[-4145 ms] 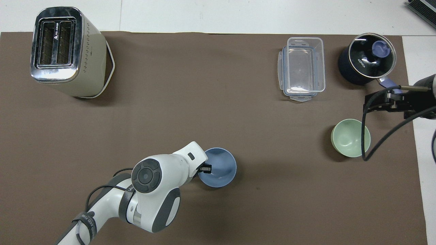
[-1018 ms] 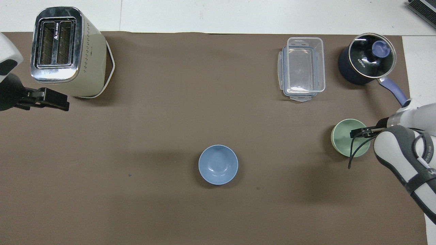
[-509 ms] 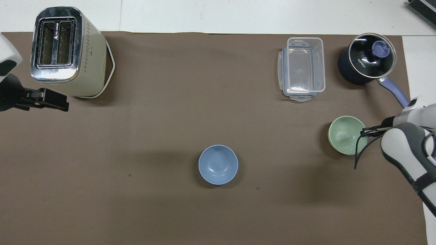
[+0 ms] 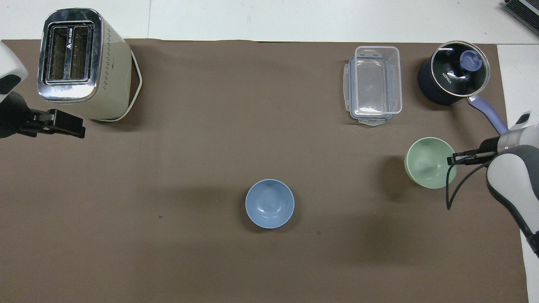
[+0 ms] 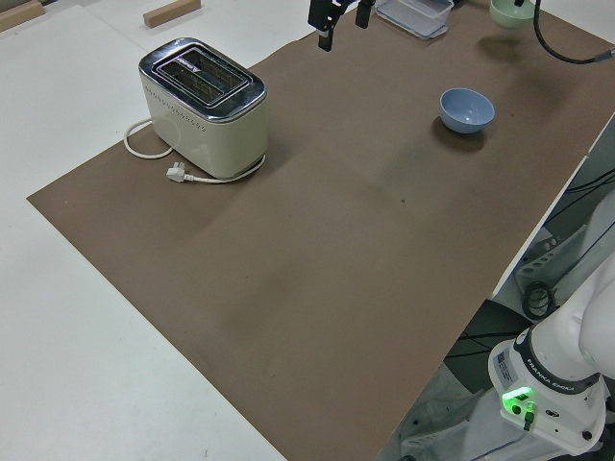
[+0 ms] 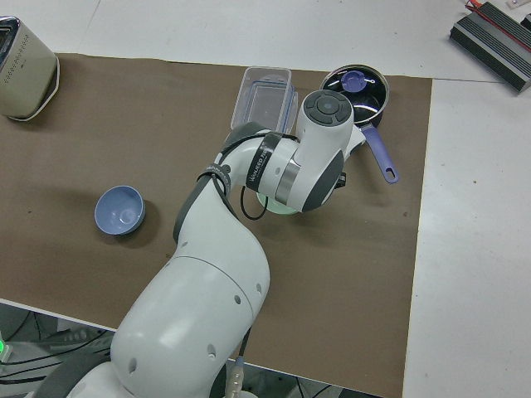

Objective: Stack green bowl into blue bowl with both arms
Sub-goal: 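Carry the green bowl over the blue bowl with the right gripper, then lower the green bowl into the blue bowl and open the right gripper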

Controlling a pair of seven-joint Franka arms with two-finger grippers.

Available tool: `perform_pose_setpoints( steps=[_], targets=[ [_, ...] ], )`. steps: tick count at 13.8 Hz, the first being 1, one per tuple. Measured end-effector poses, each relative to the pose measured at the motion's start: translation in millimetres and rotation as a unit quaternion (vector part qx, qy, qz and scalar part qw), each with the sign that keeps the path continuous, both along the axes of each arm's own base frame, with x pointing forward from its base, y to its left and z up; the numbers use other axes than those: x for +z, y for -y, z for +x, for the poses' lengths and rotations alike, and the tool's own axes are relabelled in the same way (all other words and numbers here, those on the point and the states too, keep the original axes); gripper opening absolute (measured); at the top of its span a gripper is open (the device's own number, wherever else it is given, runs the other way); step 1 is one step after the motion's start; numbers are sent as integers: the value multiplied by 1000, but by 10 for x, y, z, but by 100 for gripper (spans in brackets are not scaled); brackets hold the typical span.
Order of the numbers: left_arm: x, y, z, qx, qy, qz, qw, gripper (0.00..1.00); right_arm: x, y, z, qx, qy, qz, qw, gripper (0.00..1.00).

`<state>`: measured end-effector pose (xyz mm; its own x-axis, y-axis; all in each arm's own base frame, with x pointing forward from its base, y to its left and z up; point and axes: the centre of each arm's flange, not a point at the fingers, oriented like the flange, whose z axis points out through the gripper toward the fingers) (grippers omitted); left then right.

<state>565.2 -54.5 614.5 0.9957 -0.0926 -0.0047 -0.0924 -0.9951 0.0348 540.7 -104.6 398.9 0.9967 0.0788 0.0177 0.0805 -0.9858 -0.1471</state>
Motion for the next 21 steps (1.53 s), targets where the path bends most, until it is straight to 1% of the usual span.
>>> perform_pose_setpoints(
  steps=[2, 4, 8, 10, 12, 13, 16, 21],
  targets=[
    [0, 0, 0, 0, 0, 0, 1000, 100, 244, -401, -21, 7, 3, 11, 1000, 4],
    [0, 0, -1, 0, 0, 0, 1000, 100, 425, -928, -35, -9, 3, 10, 1000, 4],
    [0, 0, -1, 0, 0, 0, 1000, 100, 487, -2024, -148, -48, -17, 9, 999, 4],
    [-1, 0, -1, 0, 0, 0, 1000, 100, 517, -2649, -266, -67, -13, 11, 998, 4],
    [-1, 0, -1, 0, 0, 0, 1000, 100, 528, -3065, -379, -71, -6, 15, 997, 4],
    [-1, 0, -1, 0, 0, 0, 1000, 100, 521, -3224, -426, -73, -2, 18, 997, 4],
    [-1, 0, -1, 0, 0, 0, 1000, 100, 422, -3505, -524, -67, -3, 19, 998, 4],
    [-1, 0, -1, 0, 0, 0, 1000, 100, 16, -3784, -645, -58, -3, 19, 998, 4]
  ],
)
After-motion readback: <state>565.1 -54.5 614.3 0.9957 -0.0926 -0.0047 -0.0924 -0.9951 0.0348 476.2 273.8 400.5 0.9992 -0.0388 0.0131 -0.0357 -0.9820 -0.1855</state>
